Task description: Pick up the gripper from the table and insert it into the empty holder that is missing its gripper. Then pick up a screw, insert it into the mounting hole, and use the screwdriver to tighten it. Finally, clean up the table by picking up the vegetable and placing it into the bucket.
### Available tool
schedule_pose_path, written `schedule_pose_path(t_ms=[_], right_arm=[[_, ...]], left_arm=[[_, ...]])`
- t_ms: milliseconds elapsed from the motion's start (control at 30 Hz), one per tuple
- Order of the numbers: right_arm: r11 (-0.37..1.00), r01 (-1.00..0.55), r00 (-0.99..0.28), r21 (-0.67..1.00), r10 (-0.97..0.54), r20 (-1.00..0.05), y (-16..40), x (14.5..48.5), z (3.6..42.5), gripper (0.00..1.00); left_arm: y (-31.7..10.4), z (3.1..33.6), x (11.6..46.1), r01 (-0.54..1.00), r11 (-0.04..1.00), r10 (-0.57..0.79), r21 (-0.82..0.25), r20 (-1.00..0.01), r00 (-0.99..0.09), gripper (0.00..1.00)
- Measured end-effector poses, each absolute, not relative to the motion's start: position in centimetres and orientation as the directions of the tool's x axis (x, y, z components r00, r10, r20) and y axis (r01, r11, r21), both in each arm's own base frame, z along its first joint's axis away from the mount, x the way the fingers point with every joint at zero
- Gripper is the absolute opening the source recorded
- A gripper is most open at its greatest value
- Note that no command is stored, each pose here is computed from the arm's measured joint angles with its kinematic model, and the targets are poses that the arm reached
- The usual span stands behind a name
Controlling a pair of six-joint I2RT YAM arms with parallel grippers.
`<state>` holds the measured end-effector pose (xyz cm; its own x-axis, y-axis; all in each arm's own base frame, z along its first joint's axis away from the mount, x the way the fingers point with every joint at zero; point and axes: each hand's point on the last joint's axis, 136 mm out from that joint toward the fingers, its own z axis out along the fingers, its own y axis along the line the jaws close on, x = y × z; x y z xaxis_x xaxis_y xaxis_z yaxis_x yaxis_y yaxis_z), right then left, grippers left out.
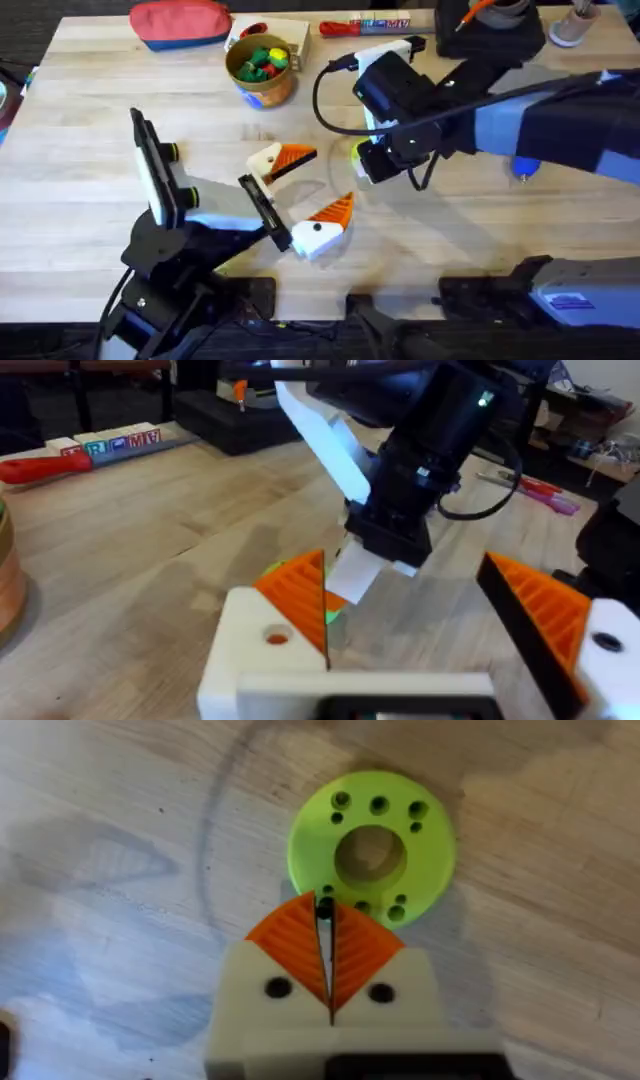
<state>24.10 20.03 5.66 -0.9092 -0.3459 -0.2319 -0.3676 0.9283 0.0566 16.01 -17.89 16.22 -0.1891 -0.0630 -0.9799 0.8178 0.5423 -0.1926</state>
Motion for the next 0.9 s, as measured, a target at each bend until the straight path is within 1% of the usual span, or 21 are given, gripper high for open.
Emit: schedule_pose_path(t_ms=[133, 200, 267, 433, 533, 633, 733, 900], right_arm=[[0.933, -0.358, -0.919, 0.027, -0.347, -0.187, 18.9, 23.4, 6.1, 0.003], [0.934, -0.357, -0.916, 0.008, -0.348, -0.2, 18.4, 23.7, 7.4, 0.003], [0.931, -0.365, -0.902, 0.002, -0.353, -0.247, 18.5, 24.5, 9.5, 0.003], [0.919, -0.393, -0.84, 0.027, -0.346, -0.418, 19.6, 26.4, 16.4, 0.003], [0.91, -0.412, -0.805, 0.055, -0.335, -0.49, 20.1, 26.6, 20.0, 0.003], [0.889, -0.443, -0.78, 0.116, -0.318, -0.538, 21.0, 26.3, 22.6, 0.003], [0.858, -0.479, -0.774, 0.187, -0.312, -0.551, 22.3, 25.6, 24.0, 0.003], [0.804, -0.517, -0.793, 0.293, -0.322, -0.517, 24.0, 24.0, 24.1, 0.003]], left_arm=[[-17.9, 16.2, 16.0, 0.818, 0.542, -0.063, -0.193, -0.98, -0.189, 0.935], [-17.9, 16.2, 16.0, 0.818, 0.542, -0.063, -0.193, -0.98, -0.189, 0.935], [-17.9, 16.2, 16.0, 0.818, 0.542, -0.063, -0.193, -0.98, -0.189, 0.935], [-17.9, 16.2, 16.0, 0.818, 0.542, -0.063, -0.193, -0.98, -0.189, 0.935], [-17.9, 16.2, 16.0, 0.818, 0.542, -0.063, -0.193, -0.98, -0.189, 0.935], [-17.9, 16.2, 15.9, 0.82, 0.539, -0.062, -0.193, -0.98, -0.189, 0.935], [-18.1, 16.2, 15.6, 0.831, 0.521, -0.059, -0.194, -0.98, -0.191, 0.935], [-18.8, 16.2, 14.4, 0.874, 0.454, -0.035, -0.174, -0.983, -0.178, 0.936]])
